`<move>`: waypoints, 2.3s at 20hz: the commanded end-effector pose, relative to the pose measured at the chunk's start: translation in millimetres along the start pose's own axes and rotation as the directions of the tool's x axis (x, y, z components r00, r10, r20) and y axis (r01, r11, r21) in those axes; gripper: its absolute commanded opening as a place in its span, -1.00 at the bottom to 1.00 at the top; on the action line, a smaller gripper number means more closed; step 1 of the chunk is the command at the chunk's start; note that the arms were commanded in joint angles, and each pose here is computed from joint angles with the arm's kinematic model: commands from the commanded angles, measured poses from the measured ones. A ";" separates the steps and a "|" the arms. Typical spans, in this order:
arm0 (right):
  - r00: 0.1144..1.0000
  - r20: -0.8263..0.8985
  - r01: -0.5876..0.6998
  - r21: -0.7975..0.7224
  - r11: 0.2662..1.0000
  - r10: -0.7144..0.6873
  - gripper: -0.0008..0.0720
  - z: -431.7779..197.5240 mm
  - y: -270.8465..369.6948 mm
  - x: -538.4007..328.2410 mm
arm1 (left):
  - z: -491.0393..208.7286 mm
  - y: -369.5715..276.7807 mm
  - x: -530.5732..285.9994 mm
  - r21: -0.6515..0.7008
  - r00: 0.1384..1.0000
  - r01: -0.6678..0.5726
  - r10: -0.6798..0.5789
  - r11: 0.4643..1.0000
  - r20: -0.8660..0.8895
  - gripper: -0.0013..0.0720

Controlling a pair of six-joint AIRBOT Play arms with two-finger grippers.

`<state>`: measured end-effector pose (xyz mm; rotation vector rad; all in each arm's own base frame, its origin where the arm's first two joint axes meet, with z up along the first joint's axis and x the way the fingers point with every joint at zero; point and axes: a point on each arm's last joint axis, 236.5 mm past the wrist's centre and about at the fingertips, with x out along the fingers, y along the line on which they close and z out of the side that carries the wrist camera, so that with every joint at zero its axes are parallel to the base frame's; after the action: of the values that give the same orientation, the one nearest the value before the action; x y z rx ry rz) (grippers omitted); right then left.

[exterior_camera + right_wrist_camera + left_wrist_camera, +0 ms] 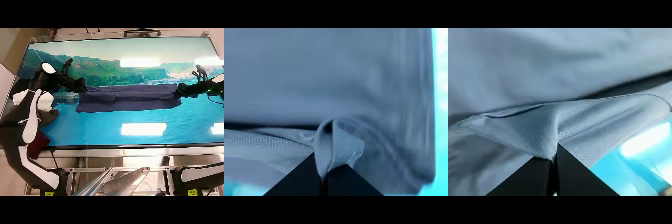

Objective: Fold the shirts.

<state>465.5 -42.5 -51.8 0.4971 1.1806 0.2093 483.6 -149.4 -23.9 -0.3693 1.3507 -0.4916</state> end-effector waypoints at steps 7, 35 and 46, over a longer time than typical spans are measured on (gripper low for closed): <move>0.999 0.029 0.049 -0.131 0.990 -0.046 -0.78 24.3 -18.6 26.2 | 35.8 13.2 54.3 0.050 0.999 0.003 -0.001 0.999 -0.048 -0.93; 0.867 -0.060 -0.495 -0.219 0.841 0.495 -0.93 42.7 141.0 -111.9 | -24.7 -185.9 184.9 0.209 0.966 0.251 -0.232 0.945 -0.111 -0.92; 0.824 -0.161 -0.566 -0.260 0.782 0.543 -0.93 11.1 239.8 -116.5 | -27.5 -302.9 147.4 0.148 0.761 0.648 -0.641 0.747 -0.100 -0.94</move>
<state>456.1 92.1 157.7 0.5502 1.0112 0.9013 449.5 -482.2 -52.0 -0.6104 1.2205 -1.0350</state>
